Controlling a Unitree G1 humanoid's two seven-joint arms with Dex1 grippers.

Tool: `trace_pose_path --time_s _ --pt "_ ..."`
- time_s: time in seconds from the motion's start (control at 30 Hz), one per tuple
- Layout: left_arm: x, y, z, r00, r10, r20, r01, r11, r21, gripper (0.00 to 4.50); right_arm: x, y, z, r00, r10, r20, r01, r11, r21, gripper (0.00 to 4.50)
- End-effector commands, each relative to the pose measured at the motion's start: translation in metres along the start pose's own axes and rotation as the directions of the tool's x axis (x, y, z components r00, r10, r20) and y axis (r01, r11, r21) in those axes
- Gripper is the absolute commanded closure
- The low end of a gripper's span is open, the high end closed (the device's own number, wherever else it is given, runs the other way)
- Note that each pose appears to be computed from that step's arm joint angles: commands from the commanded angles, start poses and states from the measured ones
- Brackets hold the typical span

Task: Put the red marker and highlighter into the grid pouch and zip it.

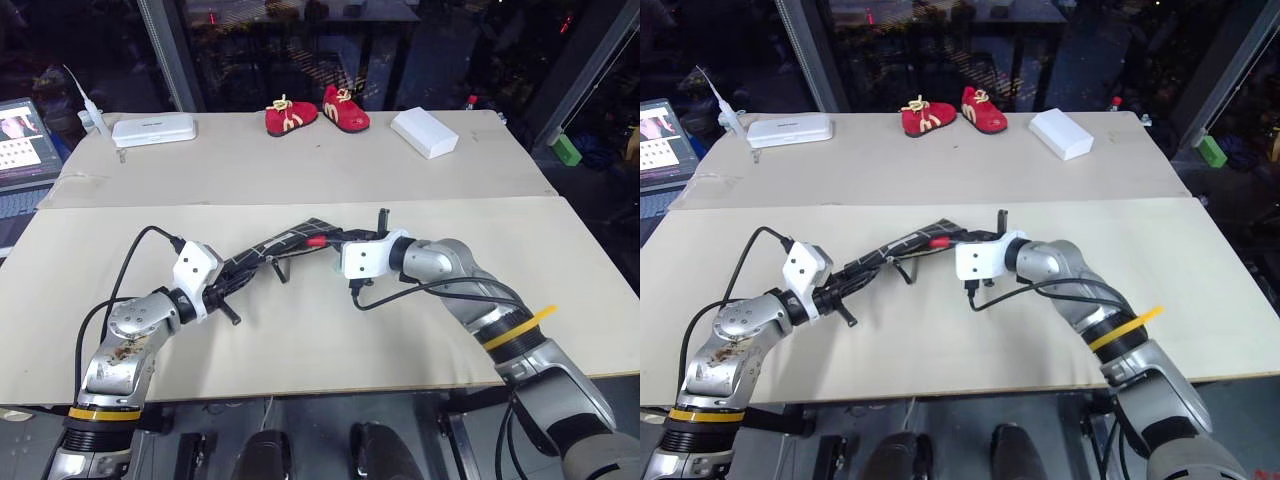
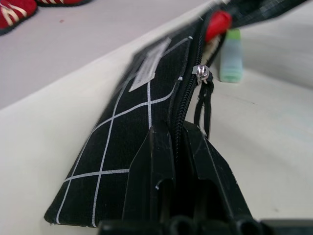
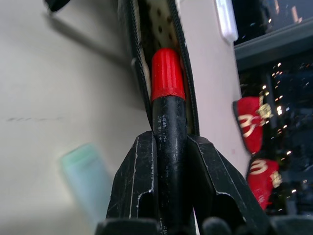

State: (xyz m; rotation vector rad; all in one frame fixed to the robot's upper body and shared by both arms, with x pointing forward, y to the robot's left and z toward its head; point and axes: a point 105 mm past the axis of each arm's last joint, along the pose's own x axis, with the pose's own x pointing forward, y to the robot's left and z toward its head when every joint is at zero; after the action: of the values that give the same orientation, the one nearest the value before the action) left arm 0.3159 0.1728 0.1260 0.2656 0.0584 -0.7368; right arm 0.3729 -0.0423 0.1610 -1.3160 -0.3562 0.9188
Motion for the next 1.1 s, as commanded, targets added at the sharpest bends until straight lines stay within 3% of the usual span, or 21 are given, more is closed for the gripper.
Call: trace_pose_path --time_s 0.03,0.2,0.37,0.43,0.6,0.8,0.9,1.1 --pt "0.004 -0.006 0.016 0.998 -0.039 0.052 0.038 0.999 0.031 4.50 0.011 -0.003 0.025 0.995 0.009 0.095 0.001 0.994 -0.108 4.01" --pt "0.006 -0.008 0.016 0.997 -0.051 0.054 0.050 0.998 0.031 4.50 0.026 0.002 0.050 0.983 0.034 0.181 -0.007 0.989 -0.148 4.01" --pt "0.006 -0.009 0.015 0.997 -0.052 0.057 0.050 0.998 0.031 4.50 0.035 0.007 0.057 0.975 0.041 0.216 -0.011 0.990 -0.138 4.01" --pt "0.004 -0.008 0.014 0.997 -0.047 0.054 0.045 0.999 0.031 4.50 0.034 0.006 0.050 0.980 0.024 0.199 -0.006 0.996 -0.091 3.00" --pt "0.001 -0.007 0.012 0.998 -0.039 0.049 0.037 0.999 0.031 4.50 0.028 -0.011 0.032 0.987 -0.041 0.157 0.039 0.999 0.017 1.37" --pt "0.001 -0.007 0.011 0.998 -0.034 0.048 0.033 0.999 0.032 4.50 -0.008 -0.031 0.021 0.965 -0.075 0.250 0.037 0.988 0.152 1.37" --pt "0.001 -0.006 0.010 0.998 -0.026 0.050 0.024 0.999 0.033 4.50 -0.046 -0.023 0.008 0.949 0.029 0.314 -0.164 0.896 0.413 1.37" --pt "-0.004 -0.004 0.007 0.999 -0.003 0.044 0.002 1.000 0.028 4.50 -0.070 -0.019 -0.021 0.948 0.101 0.301 -0.270 0.755 0.597 1.37"
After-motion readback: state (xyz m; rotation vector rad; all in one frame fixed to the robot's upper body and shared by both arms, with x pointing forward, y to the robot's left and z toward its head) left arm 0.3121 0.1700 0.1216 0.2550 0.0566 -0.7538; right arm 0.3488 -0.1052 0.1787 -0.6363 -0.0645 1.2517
